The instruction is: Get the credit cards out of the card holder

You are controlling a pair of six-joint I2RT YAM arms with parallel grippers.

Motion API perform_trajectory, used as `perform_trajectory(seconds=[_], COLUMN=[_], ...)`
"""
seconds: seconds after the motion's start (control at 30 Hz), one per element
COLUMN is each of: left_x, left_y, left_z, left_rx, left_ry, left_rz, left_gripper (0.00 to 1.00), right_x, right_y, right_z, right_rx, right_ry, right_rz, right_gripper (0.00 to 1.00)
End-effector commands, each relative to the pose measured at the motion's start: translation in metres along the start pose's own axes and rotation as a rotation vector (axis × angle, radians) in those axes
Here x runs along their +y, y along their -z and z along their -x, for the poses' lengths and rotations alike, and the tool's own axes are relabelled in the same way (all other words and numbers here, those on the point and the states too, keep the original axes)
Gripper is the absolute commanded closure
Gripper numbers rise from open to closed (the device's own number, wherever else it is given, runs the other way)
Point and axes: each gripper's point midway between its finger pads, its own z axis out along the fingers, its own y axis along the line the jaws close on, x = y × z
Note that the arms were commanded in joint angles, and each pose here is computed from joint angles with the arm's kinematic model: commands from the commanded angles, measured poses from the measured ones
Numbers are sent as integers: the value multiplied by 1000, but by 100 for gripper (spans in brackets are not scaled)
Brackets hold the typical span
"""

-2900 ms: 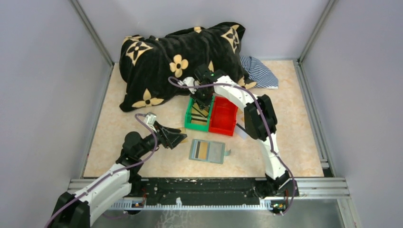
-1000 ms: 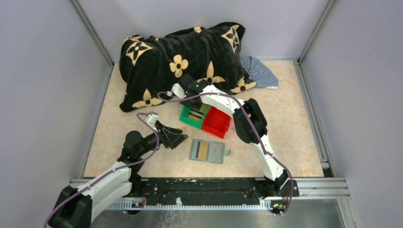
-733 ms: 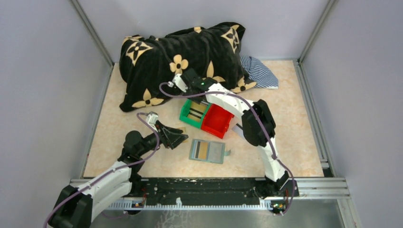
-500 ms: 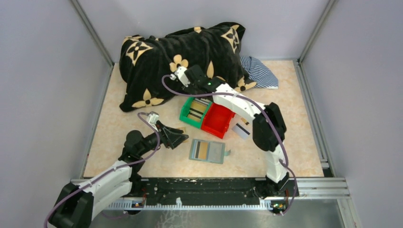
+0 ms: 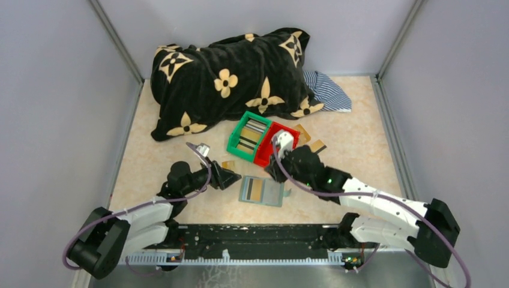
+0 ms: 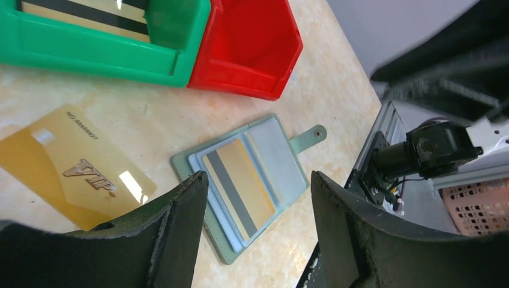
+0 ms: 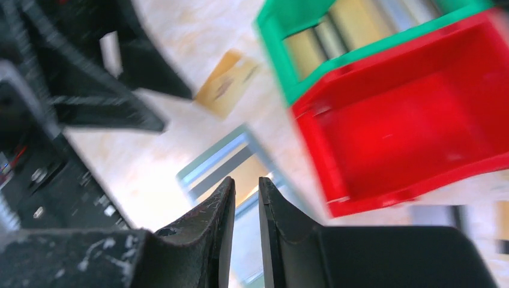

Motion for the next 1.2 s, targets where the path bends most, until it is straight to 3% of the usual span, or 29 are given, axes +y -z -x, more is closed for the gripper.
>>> perform_trajectory(seconds=[0.0, 0.17, 0.37, 0.57, 0.73, 0.97, 1.07, 1.17], left_x=[-8, -17, -6, 38, 53, 65, 57, 44], left_y=[-7, -17, -12, 3, 14, 22, 18, 11], left_z=[-11, -32, -38, -30, -22, -11, -7, 2], left_rx=[28, 92, 83, 4, -43, -101, -107, -124], left_ry=[-70, -110, -85, 16, 70, 96, 84, 103], left_rz=[-25, -16, 67, 347, 463, 561, 515, 459], left_gripper=[32, 33, 33, 47, 42, 41, 43, 37], right_x=[57, 64, 54, 65, 78, 74, 72, 69], right_y=[7, 0, -11, -38, -63, -83, -82, -75], right_z=[-24, -71, -88, -87, -82, -88, -71, -54], right_rx=[7, 101, 164, 241, 304, 352, 277, 204], right_ry=[-84, -119, -131, -88, -79, -141, -134, -127], right_rz=[123, 93, 12, -11, -65, -188, -211, -209], right_gripper=[77, 67, 50, 47, 28, 28, 32, 32])
